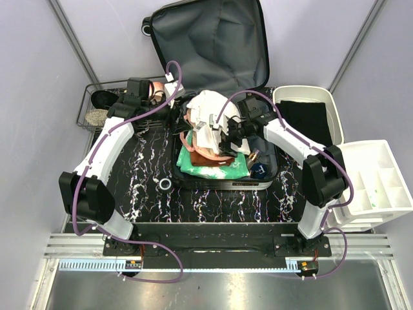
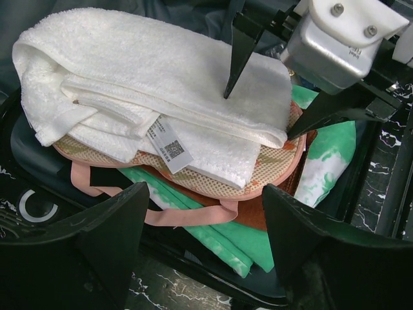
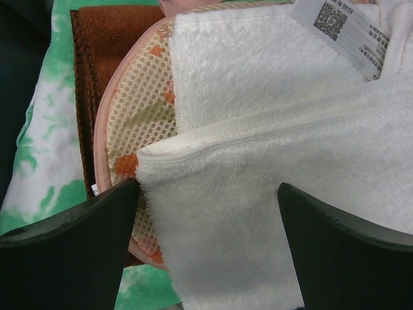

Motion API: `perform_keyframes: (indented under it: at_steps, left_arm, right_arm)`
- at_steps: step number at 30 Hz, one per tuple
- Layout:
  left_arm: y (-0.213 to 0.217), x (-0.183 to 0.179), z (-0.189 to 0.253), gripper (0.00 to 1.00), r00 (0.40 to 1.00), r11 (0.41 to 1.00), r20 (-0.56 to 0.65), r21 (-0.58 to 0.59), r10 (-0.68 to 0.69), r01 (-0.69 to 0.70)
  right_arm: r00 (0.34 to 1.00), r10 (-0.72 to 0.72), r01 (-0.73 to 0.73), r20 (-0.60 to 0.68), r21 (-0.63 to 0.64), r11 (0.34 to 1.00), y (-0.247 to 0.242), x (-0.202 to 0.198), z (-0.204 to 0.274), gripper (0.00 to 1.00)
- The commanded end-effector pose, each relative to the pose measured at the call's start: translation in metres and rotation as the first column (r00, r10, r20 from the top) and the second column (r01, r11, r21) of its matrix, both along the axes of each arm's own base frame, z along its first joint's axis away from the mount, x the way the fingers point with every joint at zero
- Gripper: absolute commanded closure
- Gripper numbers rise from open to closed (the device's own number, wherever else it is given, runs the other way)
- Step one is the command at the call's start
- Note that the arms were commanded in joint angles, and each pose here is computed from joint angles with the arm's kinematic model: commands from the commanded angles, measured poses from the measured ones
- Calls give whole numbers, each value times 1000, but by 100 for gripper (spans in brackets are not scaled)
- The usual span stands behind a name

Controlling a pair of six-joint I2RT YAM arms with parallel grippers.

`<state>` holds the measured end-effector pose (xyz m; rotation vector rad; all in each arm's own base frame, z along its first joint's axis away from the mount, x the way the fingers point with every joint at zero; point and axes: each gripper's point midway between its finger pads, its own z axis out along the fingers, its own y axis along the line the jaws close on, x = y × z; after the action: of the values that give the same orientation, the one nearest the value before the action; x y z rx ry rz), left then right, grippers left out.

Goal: Open, take out, and arrange the luggage

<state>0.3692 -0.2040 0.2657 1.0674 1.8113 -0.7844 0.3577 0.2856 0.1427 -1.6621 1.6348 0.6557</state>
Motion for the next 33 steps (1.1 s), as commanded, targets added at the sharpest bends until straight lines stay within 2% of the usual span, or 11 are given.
perform_keyframes:
  at_steps: [1, 5, 10, 16, 17, 19, 22, 25, 30, 32, 33]
  left_arm:
    - [1, -6, 20, 25, 997, 999, 76, -17, -27, 28]
    - [2, -4, 19, 25, 997, 1000, 73, -16, -24, 26]
    - [2, -4, 20, 25, 996, 999, 81, -17, -27, 29]
    - [4, -4, 20, 25, 996, 1000, 82, -17, -25, 26]
    - [5, -3, 20, 25, 996, 1000, 83, -16, -22, 24]
    - [5, -4, 21, 25, 996, 999, 84, -17, -25, 27]
    - [6, -4, 22, 25, 996, 1000, 85, -16, -23, 25]
    - [5, -5, 21, 25, 996, 999, 80, -21, -32, 33]
    - [3, -2, 23, 25, 996, 999, 78, -30, -36, 39]
    - [3, -1, 23, 26, 996, 999, 78, -31, -36, 38]
    - [3, -1, 24, 26, 996, 999, 80, -32, -37, 39]
  right_arm:
    - [998, 58, -58, 23, -24, 998, 8, -4, -3, 0]
    - [988, -122, 126, 99, -35, 991, 8, 42, -2, 3]
    - [972, -189, 192, 140, -2, 981, 13, 63, 9, 30]
    - [958, -226, 232, 177, -11, 973, 9, 74, 3, 49]
    - [956, -230, 236, 181, -12, 972, 9, 75, 4, 61]
    - [953, -232, 236, 195, 3, 972, 7, 75, 14, 67]
    - [957, -202, 200, 209, 30, 979, 3, 66, 37, 64]
    - [964, -173, 171, 204, 29, 985, 0, 59, 45, 45]
    - [978, -138, 138, 154, 10, 990, -4, 55, 37, 57]
    - [979, -155, 154, 131, 17, 988, -4, 58, 40, 55]
    - [983, -150, 148, 108, 24, 989, -3, 57, 39, 48]
